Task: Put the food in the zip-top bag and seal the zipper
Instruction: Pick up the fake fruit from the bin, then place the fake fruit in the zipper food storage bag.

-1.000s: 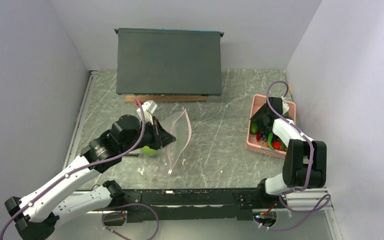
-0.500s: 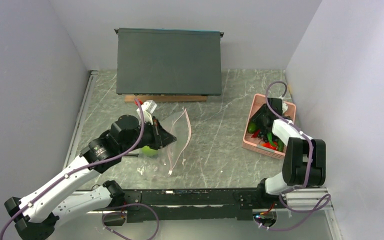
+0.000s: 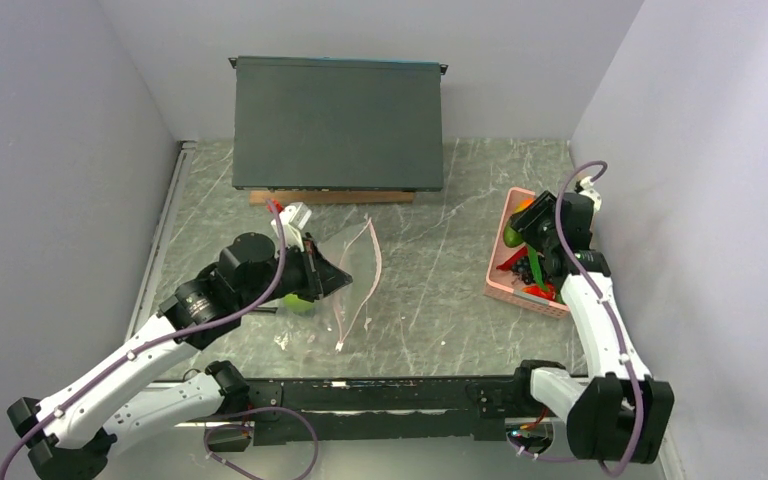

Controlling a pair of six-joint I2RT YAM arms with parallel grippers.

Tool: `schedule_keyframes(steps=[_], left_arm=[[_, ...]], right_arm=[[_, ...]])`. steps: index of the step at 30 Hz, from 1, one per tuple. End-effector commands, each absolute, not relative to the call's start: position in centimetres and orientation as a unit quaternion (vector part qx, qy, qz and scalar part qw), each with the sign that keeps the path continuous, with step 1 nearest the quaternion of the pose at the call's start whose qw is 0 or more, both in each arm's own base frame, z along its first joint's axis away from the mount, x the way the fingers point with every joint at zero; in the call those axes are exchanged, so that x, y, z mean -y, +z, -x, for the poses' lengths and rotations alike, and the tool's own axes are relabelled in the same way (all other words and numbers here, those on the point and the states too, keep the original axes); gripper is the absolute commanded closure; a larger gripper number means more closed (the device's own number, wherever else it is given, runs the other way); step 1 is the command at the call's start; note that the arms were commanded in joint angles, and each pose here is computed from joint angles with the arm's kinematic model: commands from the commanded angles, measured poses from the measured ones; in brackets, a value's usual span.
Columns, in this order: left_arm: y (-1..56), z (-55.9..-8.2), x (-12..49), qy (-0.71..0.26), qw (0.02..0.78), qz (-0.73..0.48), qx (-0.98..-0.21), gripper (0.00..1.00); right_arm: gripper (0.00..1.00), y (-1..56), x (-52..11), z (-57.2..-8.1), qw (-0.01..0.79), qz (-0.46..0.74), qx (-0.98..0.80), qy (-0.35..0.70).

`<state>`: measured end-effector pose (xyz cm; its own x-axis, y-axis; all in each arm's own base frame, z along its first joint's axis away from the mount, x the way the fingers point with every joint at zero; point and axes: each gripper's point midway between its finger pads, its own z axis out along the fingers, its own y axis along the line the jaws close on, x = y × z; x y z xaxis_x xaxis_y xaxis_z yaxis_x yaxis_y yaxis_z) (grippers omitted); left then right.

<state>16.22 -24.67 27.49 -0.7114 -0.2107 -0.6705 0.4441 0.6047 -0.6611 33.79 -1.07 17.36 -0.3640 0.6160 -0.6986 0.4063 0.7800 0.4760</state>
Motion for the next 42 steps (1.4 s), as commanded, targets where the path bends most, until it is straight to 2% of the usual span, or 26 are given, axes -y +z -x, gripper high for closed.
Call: schedule_keyframes(steps=[1, 5, 8, 12, 17, 22, 26, 34, 38, 42], left_arm=[[29.0, -16.3, 25.1, -0.456, 0.383, -0.070, -0.800, 1.00], [28.9, -16.5, 25.1, -0.452, 0.383, -0.067, -0.803, 1.00], [28.9, -16.6, 24.9, -0.445, 0.382, -0.065, -0.808, 1.00], [28.9, -16.7, 24.8, -0.443, 0.384, -0.060, -0.808, 1.00], [29.1, -16.8, 24.7, -0.443, 0.385, -0.051, -0.808, 1.00], [28.8, -17.0, 24.8, -0.444, 0.383, -0.043, -0.809, 1.00], [29.2, -17.0, 25.0, -0.453, 0.383, -0.036, -0.804, 1.00], [29.9, -17.0, 24.7, -0.476, 0.395, -0.014, -0.786, 1.00], [30.0, -16.8, 24.3, -0.473, 0.398, -0.013, -0.786, 1.00], [29.9, -16.8, 24.3, -0.470, 0.397, -0.015, -0.788, 1.00]], right_arm=[[0.96, 24.3, -4.7, -32.8, 0.518, -0.193, -0.803, 0.226], [0.97, 29.4, -13.1, -29.4, 0.536, -0.043, -0.772, 0.338], [1.00, 32.7, -19.5, -25.0, 0.529, 0.062, -0.737, 0.416], [1.00, 36.4, -23.8, -20.1, 0.518, 0.117, -0.673, 0.515], [1.00, 38.6, -27.4, -17.0, 0.485, 0.121, -0.635, 0.589], [1.00, 38.3, -29.9, -16.5, 0.468, 0.082, -0.645, 0.599], [1.00, 35.3, -31.8, -16.7, 0.440, 0.045, -0.691, 0.572], [1.00, 28.2, -30.0, -17.7, 0.433, -0.088, -0.777, 0.449], [1.00, 27.1, -29.8, -17.6, 0.428, -0.094, -0.791, 0.428], [0.82, 27.6, -31.2, -17.3, 0.426, -0.058, -0.792, 0.433]])
